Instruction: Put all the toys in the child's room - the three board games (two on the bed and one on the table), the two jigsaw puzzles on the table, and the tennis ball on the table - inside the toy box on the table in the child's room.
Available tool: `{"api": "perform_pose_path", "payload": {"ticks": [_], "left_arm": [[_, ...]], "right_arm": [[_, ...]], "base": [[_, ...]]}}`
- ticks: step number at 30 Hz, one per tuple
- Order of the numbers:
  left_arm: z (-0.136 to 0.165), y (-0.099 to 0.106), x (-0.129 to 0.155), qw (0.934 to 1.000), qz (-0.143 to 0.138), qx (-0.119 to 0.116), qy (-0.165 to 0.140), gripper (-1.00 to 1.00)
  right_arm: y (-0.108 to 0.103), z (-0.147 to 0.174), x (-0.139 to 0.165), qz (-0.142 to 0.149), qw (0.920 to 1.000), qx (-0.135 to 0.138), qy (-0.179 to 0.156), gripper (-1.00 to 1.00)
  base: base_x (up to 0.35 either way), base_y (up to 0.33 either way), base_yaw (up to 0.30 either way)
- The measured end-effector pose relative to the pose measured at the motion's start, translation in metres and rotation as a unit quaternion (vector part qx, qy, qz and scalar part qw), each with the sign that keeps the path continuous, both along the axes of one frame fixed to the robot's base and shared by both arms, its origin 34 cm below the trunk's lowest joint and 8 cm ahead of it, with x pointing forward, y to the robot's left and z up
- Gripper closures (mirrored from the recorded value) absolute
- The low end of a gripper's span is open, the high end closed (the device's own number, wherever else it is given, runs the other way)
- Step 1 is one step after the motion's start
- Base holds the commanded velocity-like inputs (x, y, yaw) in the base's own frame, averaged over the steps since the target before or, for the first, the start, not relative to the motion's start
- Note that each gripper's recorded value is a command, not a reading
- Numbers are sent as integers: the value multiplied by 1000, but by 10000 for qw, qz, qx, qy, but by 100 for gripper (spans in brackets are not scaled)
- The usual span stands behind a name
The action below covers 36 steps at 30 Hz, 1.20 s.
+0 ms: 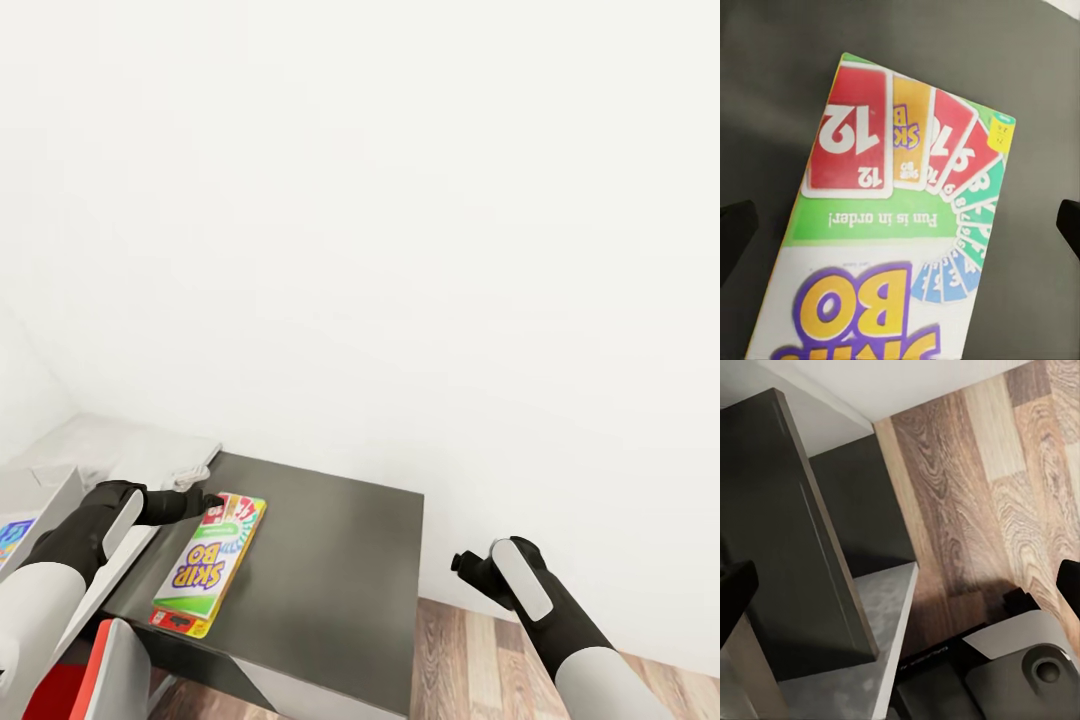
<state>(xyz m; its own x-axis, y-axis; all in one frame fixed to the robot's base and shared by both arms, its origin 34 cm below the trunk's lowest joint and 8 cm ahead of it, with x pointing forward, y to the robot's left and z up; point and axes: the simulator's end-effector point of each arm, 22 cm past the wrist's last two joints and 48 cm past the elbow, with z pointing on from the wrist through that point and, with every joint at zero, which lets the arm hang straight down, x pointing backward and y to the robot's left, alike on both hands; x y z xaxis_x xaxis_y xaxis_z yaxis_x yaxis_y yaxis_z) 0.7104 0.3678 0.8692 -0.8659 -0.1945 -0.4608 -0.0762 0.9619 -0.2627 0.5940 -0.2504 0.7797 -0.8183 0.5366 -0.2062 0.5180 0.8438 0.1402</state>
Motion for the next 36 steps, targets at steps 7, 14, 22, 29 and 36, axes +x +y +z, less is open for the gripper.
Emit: {"api": "perform_pose_path", "payload": {"ticks": [7, 14, 22, 29, 36], "left_arm": [[-2, -1, 0, 10000, -4, 4, 13, -100], [-7, -1, -2, 10000, -4, 4, 63, -100], [-15, -1, -3, 9999, -5, 3, 125, -100], [-22, 0, -5, 9998, -3, 6, 182, -100], [-28, 1, -7, 9997, -1, 11, 235, -100]], "right_arm": [[-1, -1, 0, -6, 10000, 1, 9, -100], [-1, -5, -2, -12, 10000, 5, 56, -100], [-1, -12, -5, -12, 9999, 5, 121, -100], [-1, -17, -8, -12, 9998, 2, 184, -100], [-1, -23, -11, -14, 9997, 1, 242, -100]], "base": [[17, 4, 0], [1, 0, 0], [0, 0, 0], [0, 0, 0], [0, 0, 0]]}}
